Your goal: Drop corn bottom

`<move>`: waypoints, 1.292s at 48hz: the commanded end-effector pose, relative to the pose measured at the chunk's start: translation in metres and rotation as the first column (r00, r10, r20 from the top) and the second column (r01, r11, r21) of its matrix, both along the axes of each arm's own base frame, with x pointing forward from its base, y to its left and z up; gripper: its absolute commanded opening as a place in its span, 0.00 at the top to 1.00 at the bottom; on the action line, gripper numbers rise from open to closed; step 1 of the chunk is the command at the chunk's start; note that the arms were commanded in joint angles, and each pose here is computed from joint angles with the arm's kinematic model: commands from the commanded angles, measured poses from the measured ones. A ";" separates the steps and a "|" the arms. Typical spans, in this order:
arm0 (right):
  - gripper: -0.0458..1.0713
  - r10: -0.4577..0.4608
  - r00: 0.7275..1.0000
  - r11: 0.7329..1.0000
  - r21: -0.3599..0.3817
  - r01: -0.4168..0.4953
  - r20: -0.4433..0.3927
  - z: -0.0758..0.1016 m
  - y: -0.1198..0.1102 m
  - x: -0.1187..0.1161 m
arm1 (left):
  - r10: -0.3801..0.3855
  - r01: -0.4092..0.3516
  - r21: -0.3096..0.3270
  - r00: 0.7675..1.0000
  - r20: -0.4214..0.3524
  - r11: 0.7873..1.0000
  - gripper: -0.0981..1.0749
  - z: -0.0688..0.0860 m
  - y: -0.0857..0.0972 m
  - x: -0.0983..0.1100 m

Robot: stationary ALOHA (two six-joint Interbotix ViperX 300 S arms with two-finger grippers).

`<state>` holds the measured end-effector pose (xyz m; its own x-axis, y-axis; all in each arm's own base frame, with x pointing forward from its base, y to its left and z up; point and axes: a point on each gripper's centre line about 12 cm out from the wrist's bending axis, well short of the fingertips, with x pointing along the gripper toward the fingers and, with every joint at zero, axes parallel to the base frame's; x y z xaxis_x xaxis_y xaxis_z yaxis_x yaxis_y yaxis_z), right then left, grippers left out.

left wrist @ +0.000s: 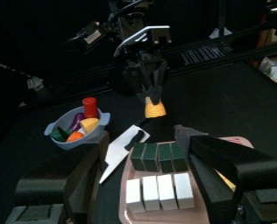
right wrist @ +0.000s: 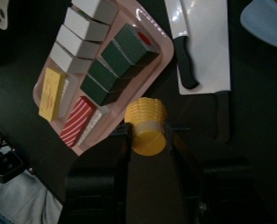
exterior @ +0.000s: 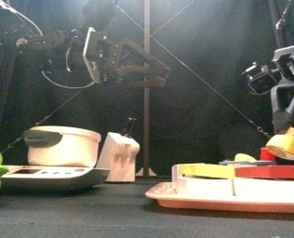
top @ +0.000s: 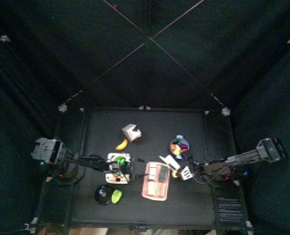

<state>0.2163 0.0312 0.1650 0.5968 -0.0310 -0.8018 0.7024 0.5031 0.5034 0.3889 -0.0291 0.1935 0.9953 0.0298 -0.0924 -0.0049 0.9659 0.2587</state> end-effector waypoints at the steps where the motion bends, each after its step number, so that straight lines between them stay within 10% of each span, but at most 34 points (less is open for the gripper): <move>1: 0.50 0.002 1.000 1.000 0.015 -0.002 0.008 0.003 0.003 0.002 | 0.002 -0.002 0.000 1.000 0.030 1.000 0.10 0.008 0.000 0.001; 34: 0.41 0.030 0.989 0.999 -0.011 -0.032 -0.146 -0.035 0.015 0.021 | 0.056 -0.056 -0.044 0.998 -0.007 0.997 0.10 -0.002 0.007 -0.006; 62: 0.22 -0.045 0.980 0.994 -0.108 0.024 -0.194 0.000 0.003 0.016 | 0.056 -0.056 -0.043 0.998 -0.015 0.998 0.10 -0.005 0.007 -0.006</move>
<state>0.2307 0.0355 0.1489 0.4023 -0.1258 -0.9068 0.8040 0.5222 0.2843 0.3813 -0.0226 0.1823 0.9881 0.0782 -0.1322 -0.0479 0.9746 0.2186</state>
